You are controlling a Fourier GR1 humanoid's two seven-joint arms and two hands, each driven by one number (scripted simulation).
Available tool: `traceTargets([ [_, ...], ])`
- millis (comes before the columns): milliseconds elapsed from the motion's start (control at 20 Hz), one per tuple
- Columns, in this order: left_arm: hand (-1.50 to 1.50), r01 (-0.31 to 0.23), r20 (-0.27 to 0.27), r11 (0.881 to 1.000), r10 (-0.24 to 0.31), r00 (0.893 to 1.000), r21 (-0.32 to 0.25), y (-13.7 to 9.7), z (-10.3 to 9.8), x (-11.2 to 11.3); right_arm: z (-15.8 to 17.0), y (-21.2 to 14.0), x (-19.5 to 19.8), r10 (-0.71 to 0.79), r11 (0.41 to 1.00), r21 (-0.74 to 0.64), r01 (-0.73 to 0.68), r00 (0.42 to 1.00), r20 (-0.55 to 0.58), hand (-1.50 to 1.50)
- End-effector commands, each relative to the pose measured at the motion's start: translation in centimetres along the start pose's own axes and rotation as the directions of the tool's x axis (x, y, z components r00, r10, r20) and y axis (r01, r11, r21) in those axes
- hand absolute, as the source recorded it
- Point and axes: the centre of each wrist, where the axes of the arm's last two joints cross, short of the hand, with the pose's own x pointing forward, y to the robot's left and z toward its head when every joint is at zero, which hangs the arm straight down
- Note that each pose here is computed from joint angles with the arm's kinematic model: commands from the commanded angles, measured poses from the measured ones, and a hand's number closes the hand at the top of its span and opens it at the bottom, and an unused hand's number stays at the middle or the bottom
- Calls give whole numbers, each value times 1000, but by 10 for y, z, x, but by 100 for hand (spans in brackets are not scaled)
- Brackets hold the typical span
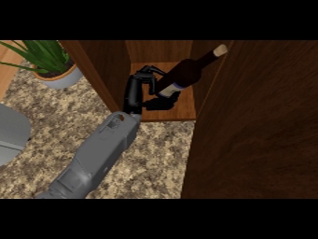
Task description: Pick up the wine, place it into the cabinet and close the cabinet
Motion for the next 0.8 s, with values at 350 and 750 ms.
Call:
traceTargets([
  [350,150,-126,-16,988,128,992,92,18,-3,-19,2,0,7,-66,997,38,65,998,10,-150],
  [750,150,-89,-45,988,96,994,126,25,-19,-19,13,6,7,-48,996,75,46,999,14,-150],
])
